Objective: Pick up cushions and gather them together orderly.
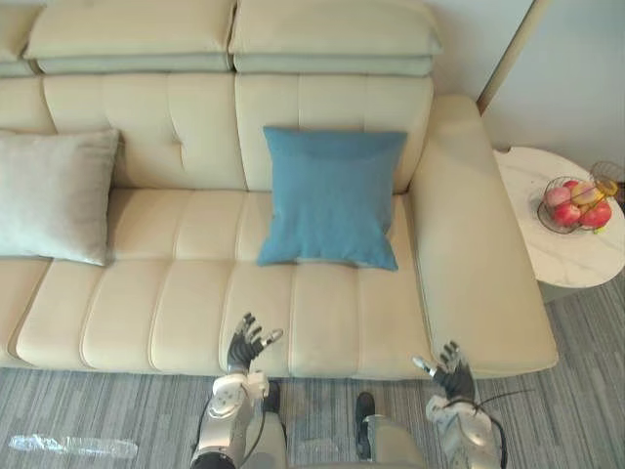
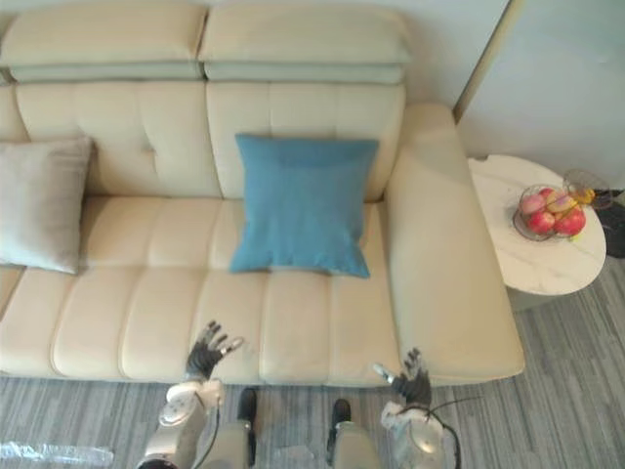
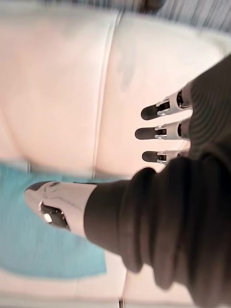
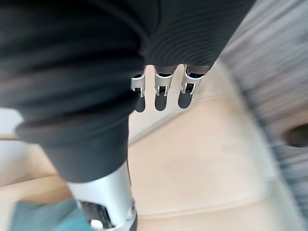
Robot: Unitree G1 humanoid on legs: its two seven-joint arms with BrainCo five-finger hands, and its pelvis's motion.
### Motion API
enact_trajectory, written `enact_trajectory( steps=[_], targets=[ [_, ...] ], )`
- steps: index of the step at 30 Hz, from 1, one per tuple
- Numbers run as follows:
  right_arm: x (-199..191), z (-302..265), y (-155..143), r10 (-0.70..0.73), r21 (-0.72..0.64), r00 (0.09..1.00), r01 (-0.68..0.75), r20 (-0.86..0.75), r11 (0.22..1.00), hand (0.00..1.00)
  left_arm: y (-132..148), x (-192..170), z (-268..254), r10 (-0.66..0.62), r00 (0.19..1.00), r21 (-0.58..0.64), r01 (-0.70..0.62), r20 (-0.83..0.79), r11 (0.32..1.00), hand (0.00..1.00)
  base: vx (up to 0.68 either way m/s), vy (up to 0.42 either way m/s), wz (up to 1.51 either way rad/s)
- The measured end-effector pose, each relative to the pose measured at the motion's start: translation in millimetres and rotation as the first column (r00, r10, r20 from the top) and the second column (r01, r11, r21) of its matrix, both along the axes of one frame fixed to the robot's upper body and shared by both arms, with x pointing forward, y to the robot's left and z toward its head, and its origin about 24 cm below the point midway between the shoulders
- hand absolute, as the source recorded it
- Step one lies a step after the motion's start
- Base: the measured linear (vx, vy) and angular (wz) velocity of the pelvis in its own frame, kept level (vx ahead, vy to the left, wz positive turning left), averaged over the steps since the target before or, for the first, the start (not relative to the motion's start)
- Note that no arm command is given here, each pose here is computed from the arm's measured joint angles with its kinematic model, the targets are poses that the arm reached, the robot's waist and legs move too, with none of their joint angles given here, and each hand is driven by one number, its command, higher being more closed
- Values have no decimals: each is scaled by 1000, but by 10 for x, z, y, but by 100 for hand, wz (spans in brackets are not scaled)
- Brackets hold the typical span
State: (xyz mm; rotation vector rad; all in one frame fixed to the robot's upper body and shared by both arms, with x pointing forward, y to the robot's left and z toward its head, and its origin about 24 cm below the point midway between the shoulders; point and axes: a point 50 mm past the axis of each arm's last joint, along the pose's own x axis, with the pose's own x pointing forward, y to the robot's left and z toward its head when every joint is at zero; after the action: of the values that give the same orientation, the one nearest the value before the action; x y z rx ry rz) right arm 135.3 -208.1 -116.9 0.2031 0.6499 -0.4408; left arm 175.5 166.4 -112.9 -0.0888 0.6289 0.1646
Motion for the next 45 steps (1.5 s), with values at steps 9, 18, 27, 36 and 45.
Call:
enact_trajectory(
  steps=[9, 18, 27, 36, 45],
  targets=[
    [-175, -202, 103, 13, 37, 990, -8, -144, 999, 0, 128, -304, -234, 27, 984, 55, -18, -176, 998, 0, 66, 7, 7],
    [271, -76, 143, 34, 22, 998, -33, -60, 999, 0, 70, -102, -167, 25, 990, 56, -17, -136, 998, 0, -75, -12, 8],
    [193, -137, 245, 32, 46, 994, -27, -109, 999, 0, 8, 107, -53, -35, 997, 83, 41, -71, 996, 0, -211, 194, 2],
    [12, -248, 324, 101, 52, 975, -92, -199, 994, 0, 97, -196, -221, -5, 983, 104, 25, -186, 994, 0, -195, -60, -21],
    [-151, -367, 393, 62, 94, 959, -37, -278, 995, 0, -118, -270, -306, 25, 969, 27, -19, -246, 999, 0, 34, -88, -10]
  ],
)
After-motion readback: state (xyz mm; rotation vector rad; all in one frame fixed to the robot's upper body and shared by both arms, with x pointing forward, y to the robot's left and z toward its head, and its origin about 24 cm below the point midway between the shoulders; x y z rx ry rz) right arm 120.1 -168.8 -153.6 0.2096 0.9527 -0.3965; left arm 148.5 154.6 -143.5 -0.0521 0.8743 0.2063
